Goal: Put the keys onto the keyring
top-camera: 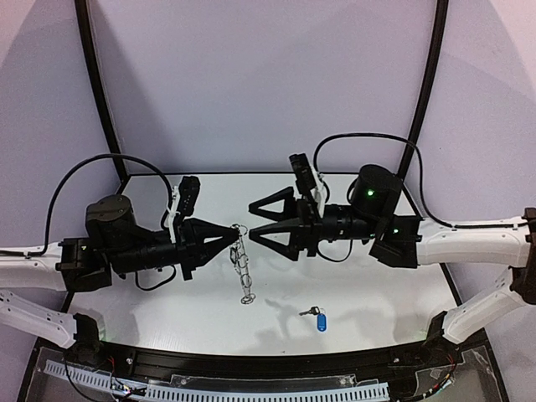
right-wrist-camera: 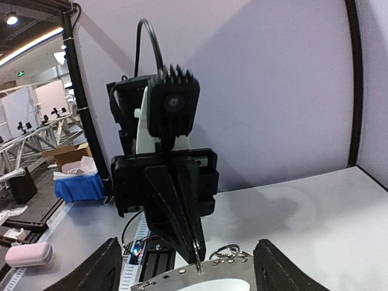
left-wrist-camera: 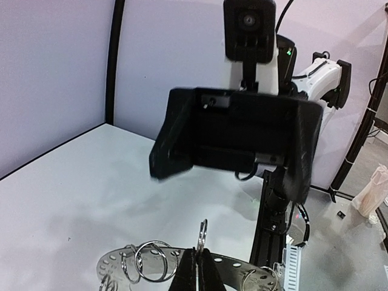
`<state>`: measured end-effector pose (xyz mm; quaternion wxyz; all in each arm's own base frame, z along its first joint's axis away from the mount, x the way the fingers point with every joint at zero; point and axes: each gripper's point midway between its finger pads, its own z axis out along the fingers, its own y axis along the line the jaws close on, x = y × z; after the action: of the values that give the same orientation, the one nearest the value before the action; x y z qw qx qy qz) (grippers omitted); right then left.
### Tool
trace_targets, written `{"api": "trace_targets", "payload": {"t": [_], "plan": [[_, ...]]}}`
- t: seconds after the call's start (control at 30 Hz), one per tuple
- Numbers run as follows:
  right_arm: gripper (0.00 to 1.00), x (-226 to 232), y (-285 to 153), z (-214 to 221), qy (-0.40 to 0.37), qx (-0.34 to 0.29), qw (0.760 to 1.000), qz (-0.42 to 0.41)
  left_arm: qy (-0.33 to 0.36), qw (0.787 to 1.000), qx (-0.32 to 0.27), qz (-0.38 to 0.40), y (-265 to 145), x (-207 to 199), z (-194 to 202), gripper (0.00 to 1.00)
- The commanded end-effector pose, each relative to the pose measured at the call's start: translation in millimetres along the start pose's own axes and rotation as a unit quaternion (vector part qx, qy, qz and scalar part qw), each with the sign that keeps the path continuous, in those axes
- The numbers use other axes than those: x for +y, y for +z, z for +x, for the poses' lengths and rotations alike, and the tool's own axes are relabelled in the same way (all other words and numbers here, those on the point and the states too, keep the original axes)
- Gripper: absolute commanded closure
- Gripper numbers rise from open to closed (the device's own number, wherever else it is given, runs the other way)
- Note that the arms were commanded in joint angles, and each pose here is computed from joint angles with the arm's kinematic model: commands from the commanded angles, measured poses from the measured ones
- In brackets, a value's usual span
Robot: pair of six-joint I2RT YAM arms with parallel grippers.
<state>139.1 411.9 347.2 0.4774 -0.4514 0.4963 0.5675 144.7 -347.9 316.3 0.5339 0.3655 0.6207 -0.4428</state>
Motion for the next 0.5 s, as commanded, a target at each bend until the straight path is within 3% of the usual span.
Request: {"api": "trace_targets", "payload": {"t": [0.0,0.03,0.27,0.37,0.47], "plan": [[0.07,-10.8,-19.5,-13.2,-0.008,-0.007,0.998,0.06,0.018,0.999,0.021,-0.025,-7.5,7.4,3.7,0.99],[0.02,-13.6,-23.5,-14.9,-0.009,-0.007,0.997,0.074,0.019,0.999,0.035,-0.032,-6.9,10.2,10.0,0.99],[0.02,-57.7,-63.8,-0.1,0.031,0.028,0.97,0.241,0.035,0.995,0.051,-0.075,-5.0,25.8,18.2,0.99],[0.01,-77.8,-87.4,22.6,0.071,0.077,0.943,0.317,0.045,0.994,0.051,-0.09,-2.9,31.9,20.3,0.99],[0.01,-97.3,-121.1,56.2,0.124,0.143,0.894,0.406,0.06,0.993,0.051,-0.088,-0.4,31.9,20.9,0.99]]}}
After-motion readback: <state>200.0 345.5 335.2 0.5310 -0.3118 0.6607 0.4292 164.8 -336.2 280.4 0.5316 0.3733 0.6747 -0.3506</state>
